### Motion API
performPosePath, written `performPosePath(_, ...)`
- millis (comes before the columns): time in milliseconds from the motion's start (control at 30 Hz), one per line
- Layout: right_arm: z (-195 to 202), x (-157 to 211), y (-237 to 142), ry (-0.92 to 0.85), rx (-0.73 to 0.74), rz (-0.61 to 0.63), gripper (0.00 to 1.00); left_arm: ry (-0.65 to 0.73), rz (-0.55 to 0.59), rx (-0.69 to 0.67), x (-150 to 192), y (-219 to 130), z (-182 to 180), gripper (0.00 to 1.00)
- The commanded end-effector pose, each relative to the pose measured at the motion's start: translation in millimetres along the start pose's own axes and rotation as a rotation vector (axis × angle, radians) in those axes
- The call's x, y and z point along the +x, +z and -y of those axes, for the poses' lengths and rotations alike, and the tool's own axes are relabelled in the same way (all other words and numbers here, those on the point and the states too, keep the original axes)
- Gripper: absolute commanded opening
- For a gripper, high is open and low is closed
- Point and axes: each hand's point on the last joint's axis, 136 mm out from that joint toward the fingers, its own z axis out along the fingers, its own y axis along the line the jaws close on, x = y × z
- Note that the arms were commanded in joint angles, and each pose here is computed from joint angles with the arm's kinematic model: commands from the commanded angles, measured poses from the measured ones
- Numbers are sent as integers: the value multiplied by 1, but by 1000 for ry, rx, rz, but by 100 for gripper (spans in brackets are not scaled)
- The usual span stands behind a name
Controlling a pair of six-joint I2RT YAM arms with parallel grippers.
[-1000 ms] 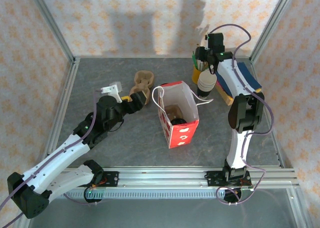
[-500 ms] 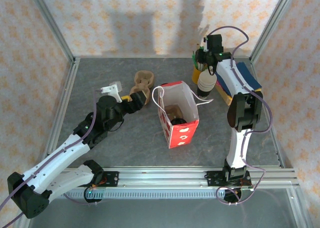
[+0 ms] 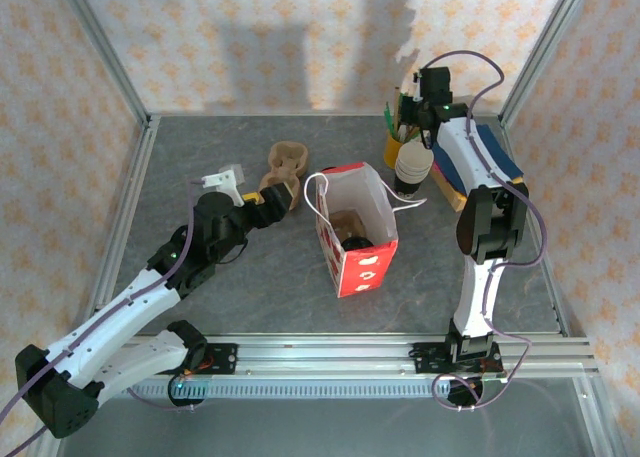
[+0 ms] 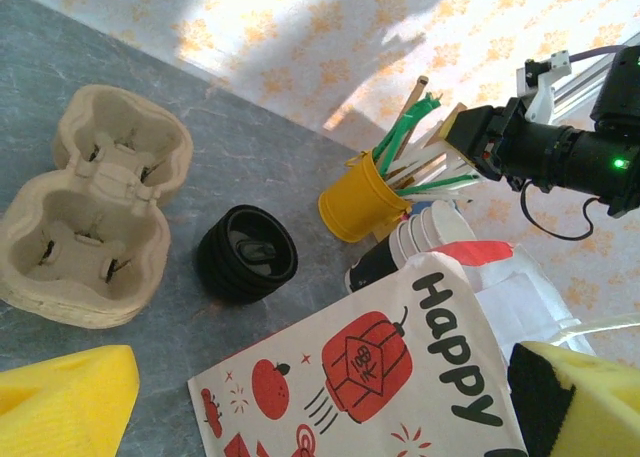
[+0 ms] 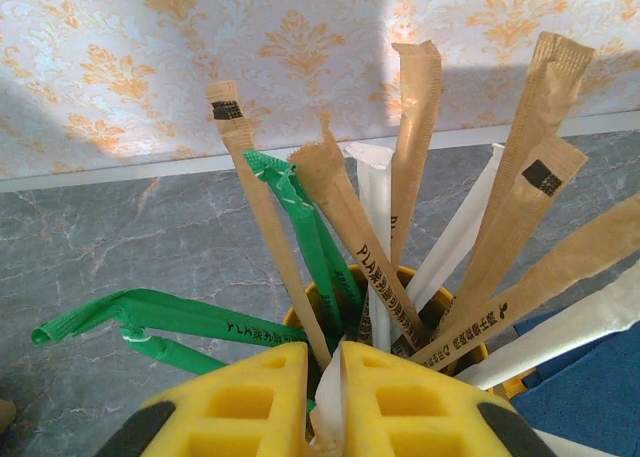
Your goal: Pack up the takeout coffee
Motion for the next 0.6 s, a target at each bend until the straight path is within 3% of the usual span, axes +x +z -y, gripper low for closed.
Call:
performPosePath(0,1,-23,-17,5,1,53,13,-12,42,0,-9,-4,-1,96)
performPosePath(300,-5,-37,-38,-3,-23,94,13,-14,44,-3,-8,-6,-3,96)
performPosePath(567,-6,-23,-40,23,-48,83,13,-29,44,4,-5,-6,-6,96)
